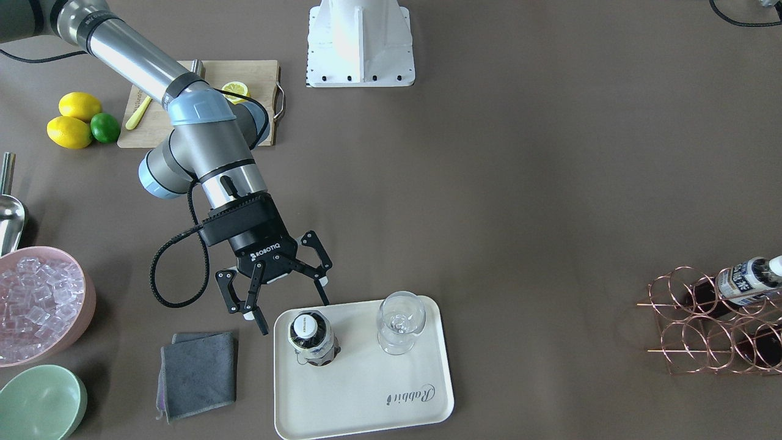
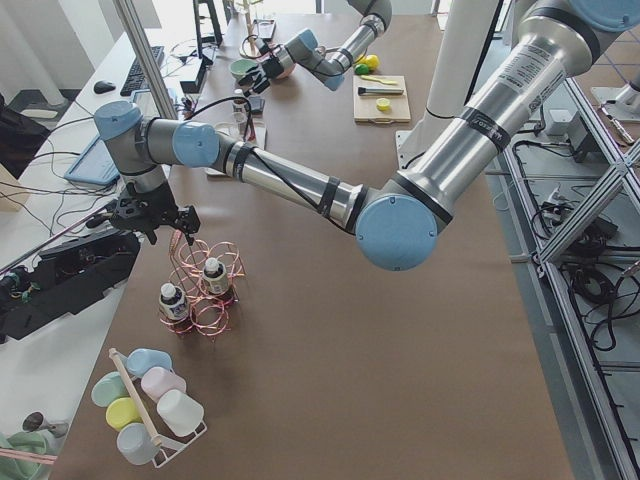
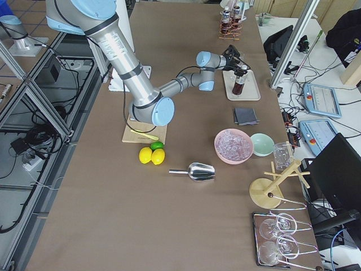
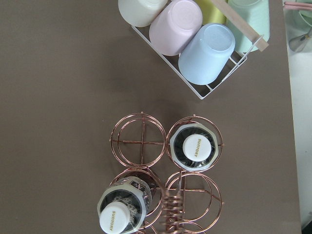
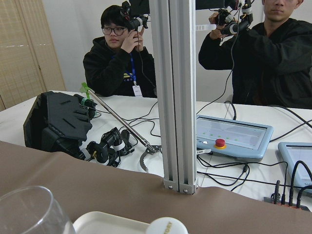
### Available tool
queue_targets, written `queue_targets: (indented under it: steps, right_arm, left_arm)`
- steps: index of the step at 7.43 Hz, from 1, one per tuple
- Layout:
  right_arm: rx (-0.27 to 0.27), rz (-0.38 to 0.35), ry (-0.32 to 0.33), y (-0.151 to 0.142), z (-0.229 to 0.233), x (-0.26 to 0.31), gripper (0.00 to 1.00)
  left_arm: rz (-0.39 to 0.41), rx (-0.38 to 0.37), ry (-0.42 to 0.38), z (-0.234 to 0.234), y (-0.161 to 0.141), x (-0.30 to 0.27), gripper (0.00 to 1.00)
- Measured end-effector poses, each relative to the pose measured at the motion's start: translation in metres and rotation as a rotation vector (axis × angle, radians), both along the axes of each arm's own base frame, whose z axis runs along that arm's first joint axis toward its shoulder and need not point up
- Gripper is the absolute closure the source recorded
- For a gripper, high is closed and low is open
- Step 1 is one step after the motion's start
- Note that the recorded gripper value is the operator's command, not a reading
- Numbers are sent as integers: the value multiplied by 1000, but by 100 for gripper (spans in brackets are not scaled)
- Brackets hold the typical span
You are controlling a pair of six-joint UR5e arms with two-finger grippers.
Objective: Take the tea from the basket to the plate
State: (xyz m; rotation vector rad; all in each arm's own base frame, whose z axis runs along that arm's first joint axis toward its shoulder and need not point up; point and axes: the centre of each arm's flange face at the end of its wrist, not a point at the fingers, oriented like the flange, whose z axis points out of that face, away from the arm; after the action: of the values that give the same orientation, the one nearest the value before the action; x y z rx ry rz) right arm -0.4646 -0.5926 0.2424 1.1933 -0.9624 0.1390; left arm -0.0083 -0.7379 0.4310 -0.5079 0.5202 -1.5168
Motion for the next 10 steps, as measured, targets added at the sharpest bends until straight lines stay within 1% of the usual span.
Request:
queue_targets:
  steps: [1,2,3,4,5,6,7,8,9,10]
  right_arm:
    - [3,3,-3,-1,-2,4,1]
    - [8,6,-7,-4,-5,11,1]
    - [12,1,-11,-8,-8,21,1]
    - [13,-21,-16,-14,-9,38,1]
    - [6,-60,-15,-22,-5,64,1]
    - [-13,-112,-5,-26,3,94,1]
    - [-41,-176,7,-27,20,125,1]
    - [-79,-249,18,-28,46,156,1]
    - [-126,-323,27,-25,75,183,1]
    - [-183,-394,33,-20,106,204,1]
  left_arm:
    - [11,26,-1,-2,10,-5,2]
    - [40,64,-2,-7,28,-13,2]
    - [89,106,-5,-16,51,-23,2]
    - [155,167,-9,-22,86,-33,2]
    - [222,244,-14,-27,135,-50,2]
    - [272,299,-20,-23,173,-72,2]
    - [369,361,-25,6,207,-103,2]
    - [503,430,-12,51,246,-131,2]
    - [630,487,19,102,284,-145,2]
    - [713,531,43,147,308,-149,2]
